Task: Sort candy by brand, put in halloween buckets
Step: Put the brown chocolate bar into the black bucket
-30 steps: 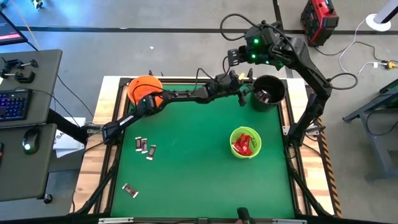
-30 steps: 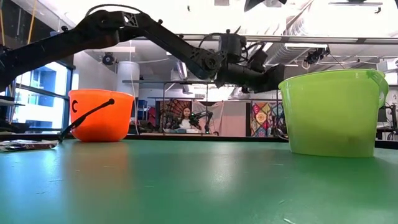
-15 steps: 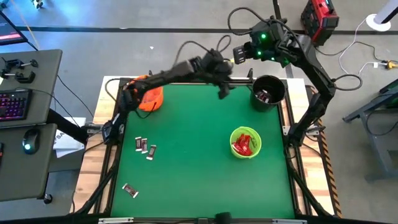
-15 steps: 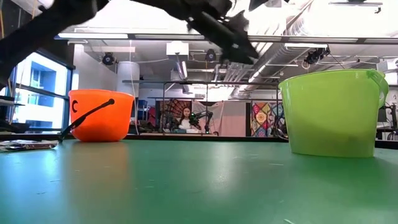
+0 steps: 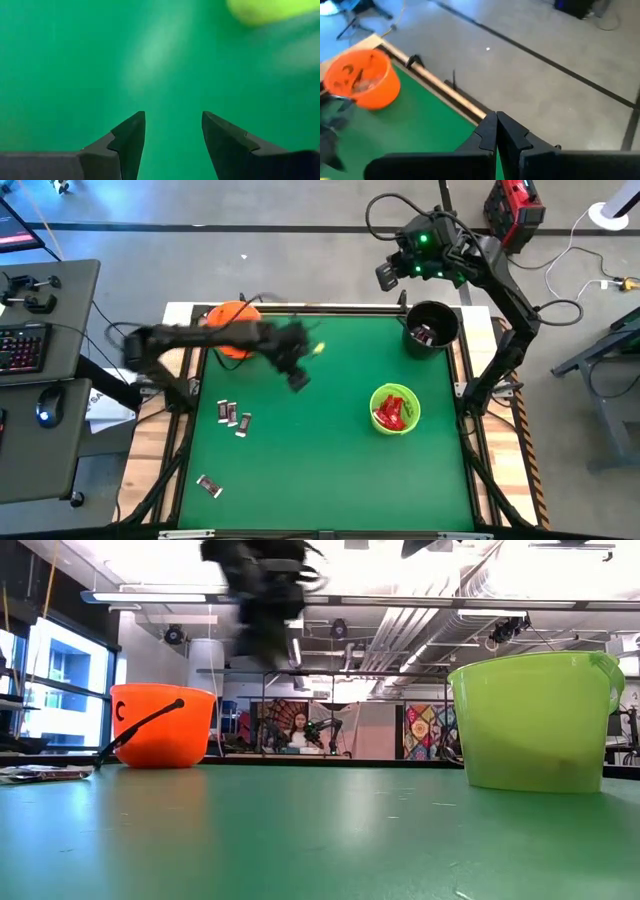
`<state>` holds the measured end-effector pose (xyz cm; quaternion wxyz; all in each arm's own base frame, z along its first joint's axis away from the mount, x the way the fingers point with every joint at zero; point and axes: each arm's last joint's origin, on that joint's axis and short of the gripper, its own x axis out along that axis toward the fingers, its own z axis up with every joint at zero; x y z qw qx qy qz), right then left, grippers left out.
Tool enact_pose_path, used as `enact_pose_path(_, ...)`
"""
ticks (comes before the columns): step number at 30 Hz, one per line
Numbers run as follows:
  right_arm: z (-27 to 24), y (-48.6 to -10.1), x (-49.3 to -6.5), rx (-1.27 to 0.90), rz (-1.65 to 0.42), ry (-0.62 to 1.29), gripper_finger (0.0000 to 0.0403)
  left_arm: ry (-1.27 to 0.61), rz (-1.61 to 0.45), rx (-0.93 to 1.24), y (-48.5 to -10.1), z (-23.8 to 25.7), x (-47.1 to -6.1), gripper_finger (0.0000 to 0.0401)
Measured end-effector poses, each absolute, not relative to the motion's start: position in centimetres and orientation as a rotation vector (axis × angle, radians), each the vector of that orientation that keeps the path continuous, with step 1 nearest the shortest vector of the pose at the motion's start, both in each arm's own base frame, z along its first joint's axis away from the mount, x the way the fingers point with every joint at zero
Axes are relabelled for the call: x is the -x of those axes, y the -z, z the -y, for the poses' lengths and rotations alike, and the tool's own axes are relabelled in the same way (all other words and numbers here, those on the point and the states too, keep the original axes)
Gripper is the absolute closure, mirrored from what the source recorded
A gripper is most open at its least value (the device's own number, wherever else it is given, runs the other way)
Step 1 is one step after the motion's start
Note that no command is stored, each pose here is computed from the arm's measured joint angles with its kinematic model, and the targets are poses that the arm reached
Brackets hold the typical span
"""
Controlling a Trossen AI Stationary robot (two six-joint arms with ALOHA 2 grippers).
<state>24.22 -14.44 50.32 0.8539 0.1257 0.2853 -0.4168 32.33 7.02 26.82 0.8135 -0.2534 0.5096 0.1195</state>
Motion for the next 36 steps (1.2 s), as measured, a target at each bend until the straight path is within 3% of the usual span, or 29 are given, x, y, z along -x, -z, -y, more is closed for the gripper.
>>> enact_pose_path(7,14.2,-50.2,-24.4,-0.266,-0.623,0.771,0.0403,-0.537,-1.241,0.873,-24.4,0.7,-23.1,0.0215)
enact_pose_path(12,13.9,-49.8,-24.4,-0.368,-0.645,0.766,0.0403,-0.671,-1.406,0.906,-22.0,3.6,-19.2,0.0215)
enact_pose_path(22,9.8,-48.5,-24.9,-0.590,-0.755,0.778,0.0403,-0.723,-1.366,0.790,-17.7,5.1,-18.1,0.0215)
enact_pose_path(36,4.8,-48.7,-26.3,-0.541,-0.695,0.799,0.0403,-0.737,-1.300,0.867,-14.3,4.7,-17.2,0.0215)
